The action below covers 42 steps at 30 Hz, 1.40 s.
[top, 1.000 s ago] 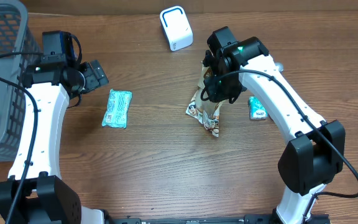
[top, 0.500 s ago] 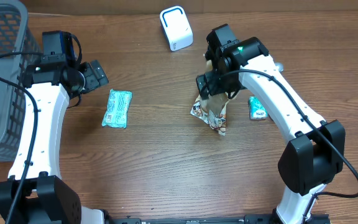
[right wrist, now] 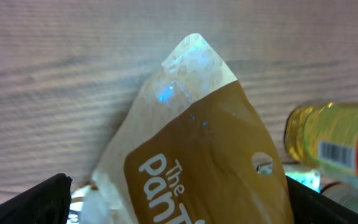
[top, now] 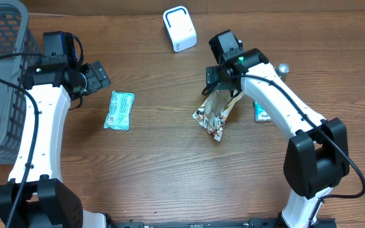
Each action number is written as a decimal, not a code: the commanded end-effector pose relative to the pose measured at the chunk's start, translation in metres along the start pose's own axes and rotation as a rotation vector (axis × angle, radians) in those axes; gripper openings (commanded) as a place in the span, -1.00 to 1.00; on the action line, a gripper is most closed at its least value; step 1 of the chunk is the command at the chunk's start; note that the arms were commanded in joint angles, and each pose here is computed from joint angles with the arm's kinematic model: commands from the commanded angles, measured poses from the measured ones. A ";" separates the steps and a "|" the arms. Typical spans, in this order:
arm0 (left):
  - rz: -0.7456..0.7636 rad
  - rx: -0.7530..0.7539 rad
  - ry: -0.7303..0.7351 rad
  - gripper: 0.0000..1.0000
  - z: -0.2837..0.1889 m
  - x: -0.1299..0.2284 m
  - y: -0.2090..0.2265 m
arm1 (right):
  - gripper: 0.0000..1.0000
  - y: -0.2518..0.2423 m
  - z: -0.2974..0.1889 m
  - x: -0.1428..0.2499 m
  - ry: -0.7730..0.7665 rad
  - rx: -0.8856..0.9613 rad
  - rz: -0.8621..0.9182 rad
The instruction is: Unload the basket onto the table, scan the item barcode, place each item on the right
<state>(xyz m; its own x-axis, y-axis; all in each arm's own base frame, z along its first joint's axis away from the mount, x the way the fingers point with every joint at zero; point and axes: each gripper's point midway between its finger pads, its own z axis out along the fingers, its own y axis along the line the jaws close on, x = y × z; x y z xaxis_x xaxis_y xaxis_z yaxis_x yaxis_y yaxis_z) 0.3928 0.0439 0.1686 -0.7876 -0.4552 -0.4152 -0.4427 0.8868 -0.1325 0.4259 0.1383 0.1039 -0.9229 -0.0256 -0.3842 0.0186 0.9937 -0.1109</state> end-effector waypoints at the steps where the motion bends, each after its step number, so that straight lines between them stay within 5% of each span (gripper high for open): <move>1: 0.000 -0.018 0.009 0.99 0.005 0.001 0.006 | 1.00 0.000 0.008 0.014 0.045 -0.018 0.012; 7: 0.000 -0.018 0.009 0.99 0.005 0.001 0.006 | 1.00 0.008 -0.001 0.016 0.045 -0.051 -0.086; 17: 0.000 -0.018 0.009 0.99 0.005 0.001 0.006 | 1.00 0.003 -0.107 -0.035 -0.229 -0.071 -0.065; 28: 0.000 -0.018 0.009 0.99 0.005 0.001 0.006 | 1.00 -0.006 -0.154 -0.024 -0.265 -0.136 -0.057; 33: 0.000 -0.018 0.009 0.99 0.005 0.001 0.006 | 1.00 0.024 -0.156 -0.011 -0.199 -0.309 -0.086; 36: 0.000 -0.018 0.009 0.99 0.005 0.001 0.006 | 0.45 0.048 -0.159 -0.005 -0.167 -0.452 -0.105; 39: 0.000 -0.018 0.009 0.99 0.005 0.001 0.006 | -0.58 0.063 -0.154 0.002 -0.135 -0.535 -0.093; 42: 0.000 -0.018 0.009 0.99 0.005 0.001 0.006 | -0.83 0.065 -0.134 0.012 -0.081 -0.527 -0.013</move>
<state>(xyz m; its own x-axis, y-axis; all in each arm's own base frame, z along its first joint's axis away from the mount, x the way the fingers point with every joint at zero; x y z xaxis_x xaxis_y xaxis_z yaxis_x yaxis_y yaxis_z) 0.3928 0.0439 0.1686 -0.7876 -0.4552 -0.4152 -0.4427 0.8868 -0.1325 0.3777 0.2079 0.2299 -0.8458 -0.0745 -0.5283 -0.2470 0.9324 0.2639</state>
